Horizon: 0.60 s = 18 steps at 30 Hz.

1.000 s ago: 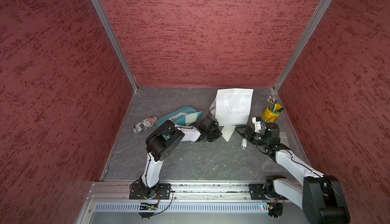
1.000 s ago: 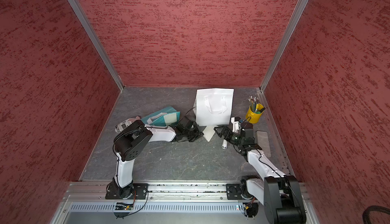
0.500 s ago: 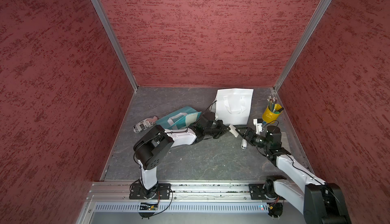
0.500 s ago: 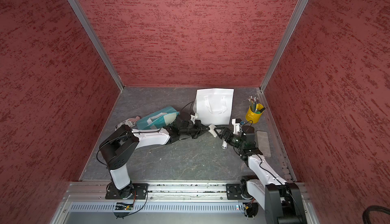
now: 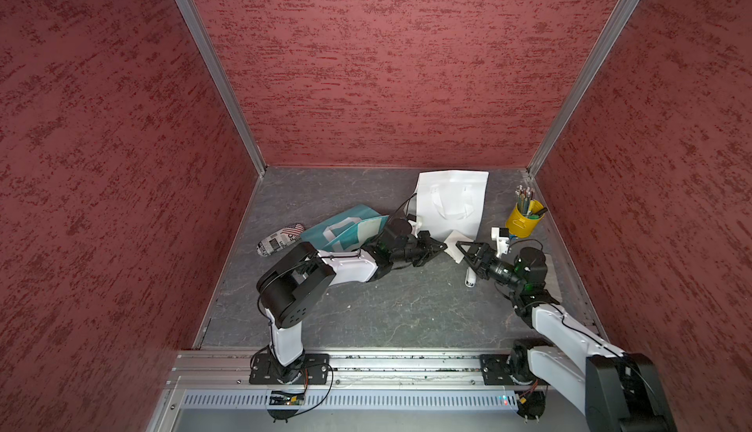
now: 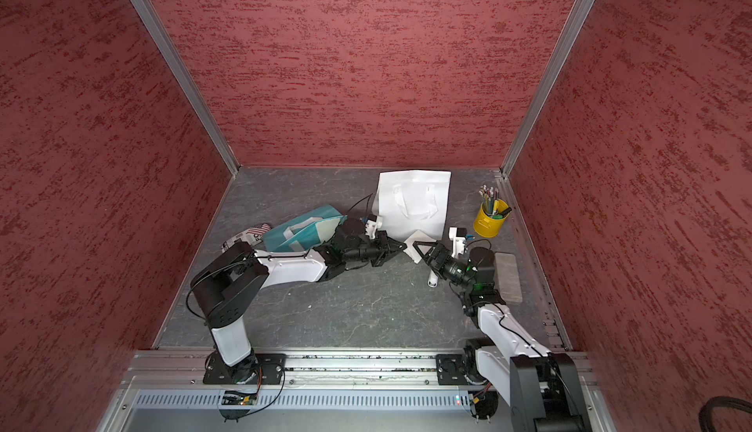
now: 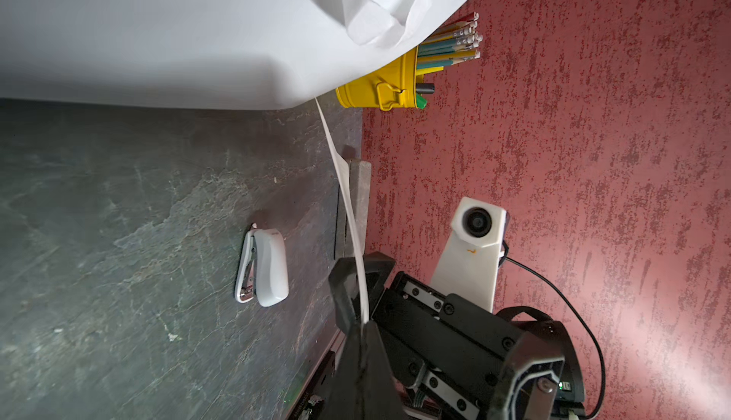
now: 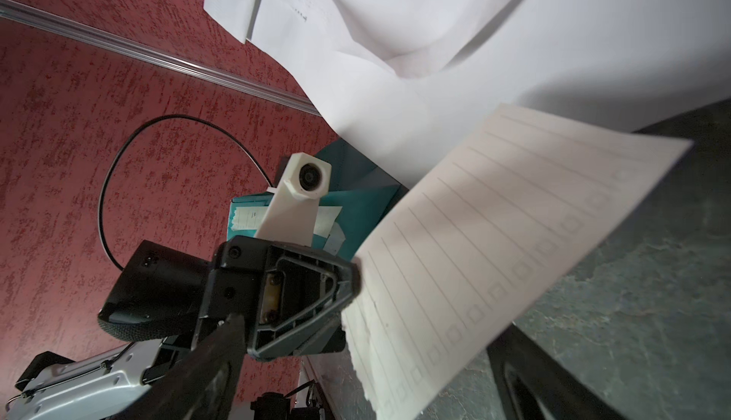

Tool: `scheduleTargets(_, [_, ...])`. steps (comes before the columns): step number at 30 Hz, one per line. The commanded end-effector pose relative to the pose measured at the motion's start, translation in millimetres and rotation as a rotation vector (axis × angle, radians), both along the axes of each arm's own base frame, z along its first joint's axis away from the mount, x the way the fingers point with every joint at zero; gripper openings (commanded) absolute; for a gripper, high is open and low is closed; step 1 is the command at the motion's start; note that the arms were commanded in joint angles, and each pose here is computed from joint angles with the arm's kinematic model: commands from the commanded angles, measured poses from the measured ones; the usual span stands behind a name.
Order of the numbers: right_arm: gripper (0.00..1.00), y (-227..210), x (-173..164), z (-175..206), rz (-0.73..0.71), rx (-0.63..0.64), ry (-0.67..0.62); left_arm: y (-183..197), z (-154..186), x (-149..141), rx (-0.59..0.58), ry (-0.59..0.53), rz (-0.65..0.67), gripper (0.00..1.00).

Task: Staple the receipts to the bags
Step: Pick up the receipt from the center of the board.

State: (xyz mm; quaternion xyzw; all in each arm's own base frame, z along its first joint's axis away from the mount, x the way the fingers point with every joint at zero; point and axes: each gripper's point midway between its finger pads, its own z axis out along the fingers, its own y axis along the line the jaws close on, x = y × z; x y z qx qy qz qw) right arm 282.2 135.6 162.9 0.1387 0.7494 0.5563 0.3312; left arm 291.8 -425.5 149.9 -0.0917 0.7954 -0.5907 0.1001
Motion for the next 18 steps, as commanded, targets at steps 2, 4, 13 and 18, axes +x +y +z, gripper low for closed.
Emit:
scheduleTargets(2, [0.86, -1, 12, 30, -0.006, 0.013, -0.108, -1, 7, -7, -0.016, -0.033, -0.027, 0.0])
scheduleTargets(4, [0.82, -3, 15, 32, -0.021, 0.001, -0.118, -1, 6, -7, -0.017, -0.035, -0.025, 0.0])
scheduleTargets(13, [0.53, -9, 25, 26, -0.061, -0.029, -0.1, -1, 4, -7, -0.02, -0.033, -0.033, 0.0])
scheduleTargets(18, [0.38, -13, 33, 24, -0.092, -0.064, -0.103, 0, 0, -8, -0.013, -0.03, -0.036, 0.0])
